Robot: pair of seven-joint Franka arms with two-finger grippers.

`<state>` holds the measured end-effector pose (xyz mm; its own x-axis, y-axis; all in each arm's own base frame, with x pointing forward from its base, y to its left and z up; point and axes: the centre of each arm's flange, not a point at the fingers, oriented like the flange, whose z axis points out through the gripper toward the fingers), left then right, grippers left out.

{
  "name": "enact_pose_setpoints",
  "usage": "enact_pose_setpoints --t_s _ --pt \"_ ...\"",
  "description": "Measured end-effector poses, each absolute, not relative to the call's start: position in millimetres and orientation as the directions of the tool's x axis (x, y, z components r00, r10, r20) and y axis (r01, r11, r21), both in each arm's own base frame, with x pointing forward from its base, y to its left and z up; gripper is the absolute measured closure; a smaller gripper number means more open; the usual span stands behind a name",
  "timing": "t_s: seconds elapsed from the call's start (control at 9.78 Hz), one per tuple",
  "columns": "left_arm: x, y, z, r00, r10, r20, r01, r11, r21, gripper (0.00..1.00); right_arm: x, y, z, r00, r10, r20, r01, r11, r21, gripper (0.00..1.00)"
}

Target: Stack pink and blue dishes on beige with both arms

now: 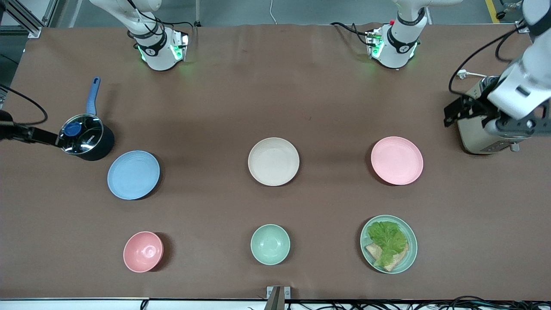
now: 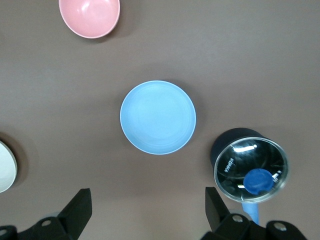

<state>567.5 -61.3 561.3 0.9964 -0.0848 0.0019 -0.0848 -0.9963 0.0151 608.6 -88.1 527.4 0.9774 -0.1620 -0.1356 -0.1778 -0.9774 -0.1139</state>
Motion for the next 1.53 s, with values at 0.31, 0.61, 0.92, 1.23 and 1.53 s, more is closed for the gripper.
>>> enact_pose_setpoints --t_s 0.31,0.61,0.92,1.23,1.53 --pt "582.8 -45.2 427.6 0.978 -0.204 -0.038 -0.203 -0.979 0.024 0.00 603.7 -137.8 403.4 0.980 -0.117 -0.158 -0.147 -0.969 -0.196 0.00" --pt "589.3 -25.9 315.5 0.941 -0.330 -0.076 -0.327 -0.944 0.046 0.01 601.5 -176.0 305.1 0.984 -0.085 -0.155 -0.121 -0.964 -0.237 0.00" --pt "587.6 13.4 243.7 0.909 -0.392 -0.144 -0.383 -0.920 0.087 0.15 593.9 -177.6 221.5 0.993 -0.011 -0.121 -0.044 -0.959 -0.280 0.01" --pt "582.6 30.6 207.3 0.912 -0.384 -0.145 -0.359 -0.917 0.174 0.22 577.4 -172.1 188.0 0.996 0.033 -0.078 0.006 -0.947 -0.322 0.11" --pt "579.0 38.3 191.4 0.925 -0.356 -0.132 -0.318 -0.917 0.242 0.51 568.6 -171.4 178.0 0.997 0.034 -0.066 0.010 -0.941 -0.338 0.59"
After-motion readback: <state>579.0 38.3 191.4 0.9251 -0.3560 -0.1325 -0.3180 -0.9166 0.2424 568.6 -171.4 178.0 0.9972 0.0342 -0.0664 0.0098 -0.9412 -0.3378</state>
